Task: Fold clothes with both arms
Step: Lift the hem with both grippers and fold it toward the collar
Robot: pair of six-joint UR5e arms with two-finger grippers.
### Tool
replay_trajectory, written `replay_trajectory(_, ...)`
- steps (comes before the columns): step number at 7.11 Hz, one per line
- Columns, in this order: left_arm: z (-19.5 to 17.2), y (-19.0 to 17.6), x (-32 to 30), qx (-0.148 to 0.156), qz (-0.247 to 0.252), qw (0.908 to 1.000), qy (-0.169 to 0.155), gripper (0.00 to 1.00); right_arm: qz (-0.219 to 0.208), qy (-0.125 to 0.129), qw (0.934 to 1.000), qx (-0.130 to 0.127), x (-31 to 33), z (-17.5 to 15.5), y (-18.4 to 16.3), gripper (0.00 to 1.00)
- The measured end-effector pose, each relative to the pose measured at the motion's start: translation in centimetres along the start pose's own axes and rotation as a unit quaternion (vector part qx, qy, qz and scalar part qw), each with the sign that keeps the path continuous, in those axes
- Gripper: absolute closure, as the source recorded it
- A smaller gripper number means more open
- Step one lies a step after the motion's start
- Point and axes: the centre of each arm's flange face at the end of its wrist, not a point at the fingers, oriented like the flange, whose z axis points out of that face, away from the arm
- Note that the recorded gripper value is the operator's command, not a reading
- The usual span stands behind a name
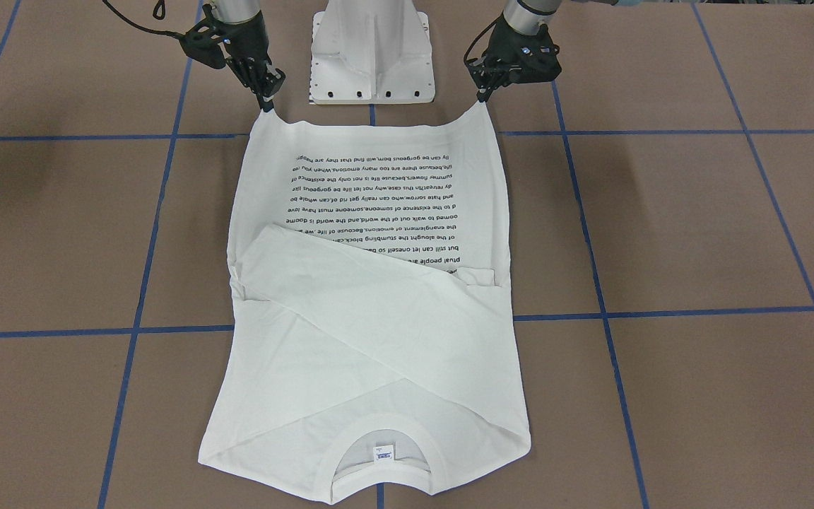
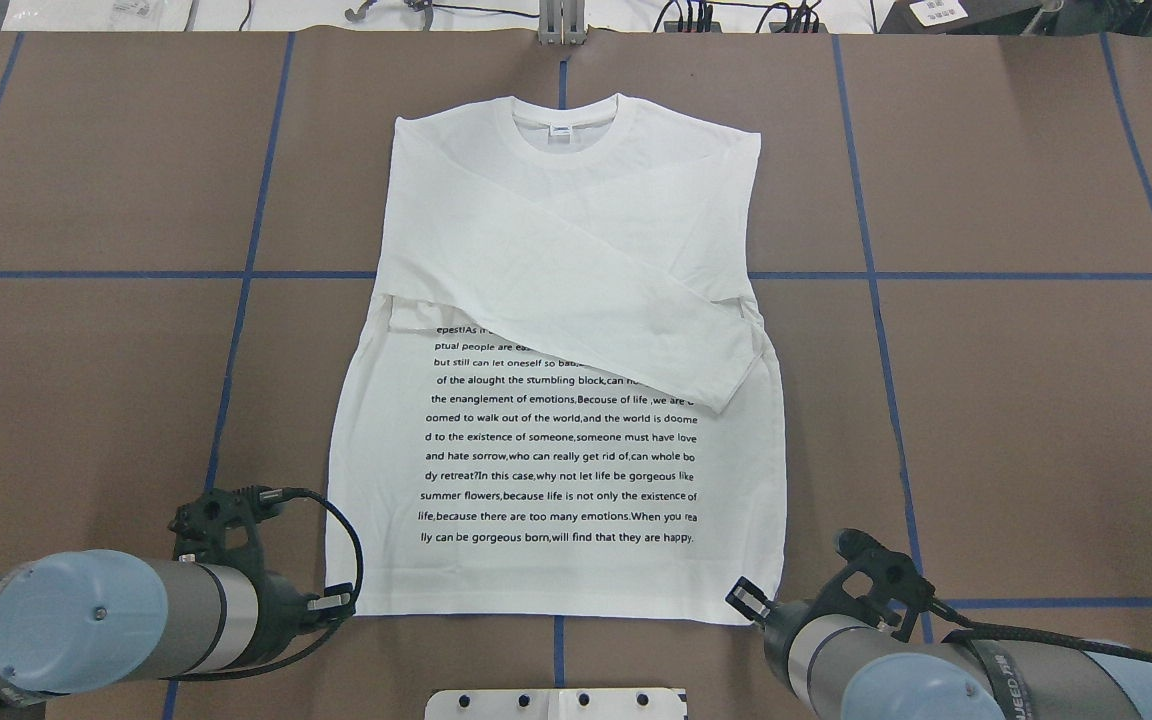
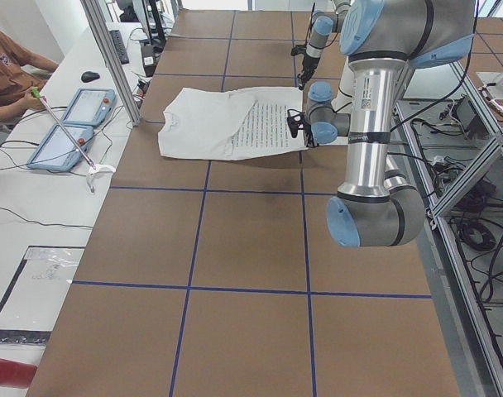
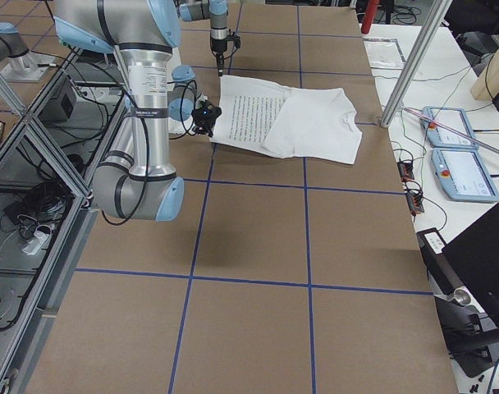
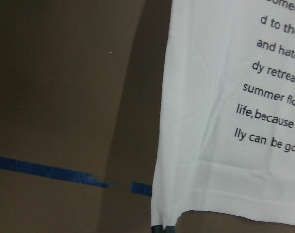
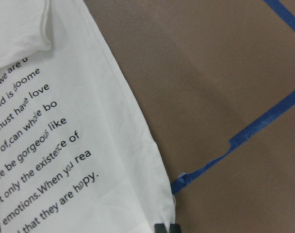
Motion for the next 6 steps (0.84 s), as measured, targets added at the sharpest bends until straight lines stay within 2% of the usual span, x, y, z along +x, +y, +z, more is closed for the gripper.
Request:
replay_trajectory(2, -3.7, 2.6, 1.0, -0.039, -0.025, 0.9989, 0.007, 1.00, -0.005, -0.003, 0.9996, -0.028, 0.5, -2.6, 0.7, 1.00)
replay_trajectory(3, -4.8, 3.2, 1.3, -0.047, -0.032, 0.9983, 0.013, 1.00, -0.005, -0.001, 0.9995, -0.033, 0.7, -4.0, 0.5, 1.00)
replay_trajectory(4, -6.0, 3.0, 1.6, -0.049, -0.037, 0.9979, 0.021, 1.00, 0.000, -0.002, 0.9996, -0.027, 0.2, -5.4, -0.6, 1.00)
replay_trajectory(5, -7.7, 1.6, 1.9, -0.040, -0.042, 0.9977, 0.036, 1.00, 0.010, -0.007, 0.9998, -0.014, -0.6, -6.5, -2.3, 1.00)
replay_trajectory(6, -9.5, -1.4, 2.4, -0.010, -0.028, 0.9981, 0.054, 1.00, 0.013, -0.015, 0.9998, 0.000, -2.1, -6.7, -4.2, 1.00)
